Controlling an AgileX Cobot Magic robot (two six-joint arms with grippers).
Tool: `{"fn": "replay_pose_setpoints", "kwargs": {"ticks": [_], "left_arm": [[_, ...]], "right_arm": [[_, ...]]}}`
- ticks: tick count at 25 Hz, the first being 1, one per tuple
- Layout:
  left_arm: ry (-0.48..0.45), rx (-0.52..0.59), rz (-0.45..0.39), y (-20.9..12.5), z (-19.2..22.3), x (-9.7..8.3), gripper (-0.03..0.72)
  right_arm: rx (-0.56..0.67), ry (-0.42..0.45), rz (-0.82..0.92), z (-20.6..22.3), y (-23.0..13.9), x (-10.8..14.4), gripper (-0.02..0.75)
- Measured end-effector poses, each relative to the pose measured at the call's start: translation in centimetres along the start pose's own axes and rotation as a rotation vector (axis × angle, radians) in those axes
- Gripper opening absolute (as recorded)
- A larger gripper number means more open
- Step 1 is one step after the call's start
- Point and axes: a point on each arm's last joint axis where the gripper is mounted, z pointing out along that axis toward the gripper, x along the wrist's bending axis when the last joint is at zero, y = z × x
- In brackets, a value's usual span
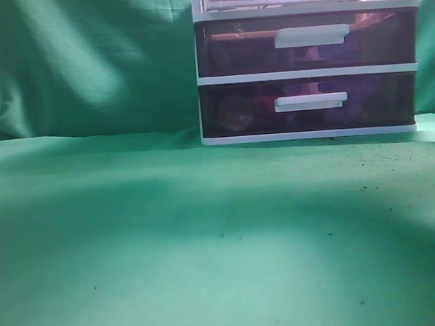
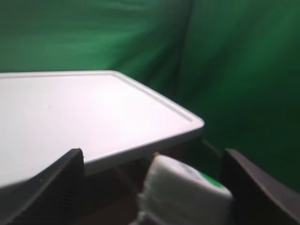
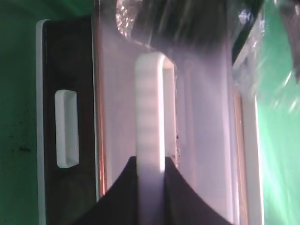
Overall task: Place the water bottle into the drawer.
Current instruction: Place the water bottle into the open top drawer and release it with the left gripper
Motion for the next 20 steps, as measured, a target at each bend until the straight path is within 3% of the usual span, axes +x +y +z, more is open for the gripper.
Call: {"fn": "replay_pose_setpoints", "kwargs": {"ticks": [4,7,9,12,13,16,19,20], "left_arm": [[-0.155,-0.148,-0.002,-1.6,0.9,-1.8,0.558],[-0.237,-0.151,0.114,-1.9,0.8,-2.5,0.558],[-0.239,-0.111,0.208,-1.6,0.6,-2.7,0.558],[-0.127,0.041,0.383,-0.9,0.0,-2.1,0.428],[-0.07,0.083,0.411,-0.2,-0.4,-1.9,0.352],[0.152,0.226,0.397,2.1,-2.2,-0.3,0.103],[0.334,0.384,0.362,4.8,-5.2,0.8,0.0],[0.359,0.425,0.348,6.0,-6.4,0.8,0.0]], "right_arm": [[-0.002,-0.001,0.011,0.0,0.0,0.0,0.084],[-0.002,0.001,0.013,0.0,0.0,0.0,0.084],[-0.003,0.0,0.015,0.0,0.0,0.0,0.084],[-0.003,0.0,0.017,0.0,0.0,0.0,0.084],[-0.003,0.0,0.017,0.0,0.0,0.0,0.084],[0.005,-0.005,0.005,0.0,0.0,-0.1,0.084],[0.024,-0.02,-0.007,0.0,-0.1,-0.2,0.084],[0.032,-0.032,-0.008,0.1,-0.1,-0.5,0.084]]}}
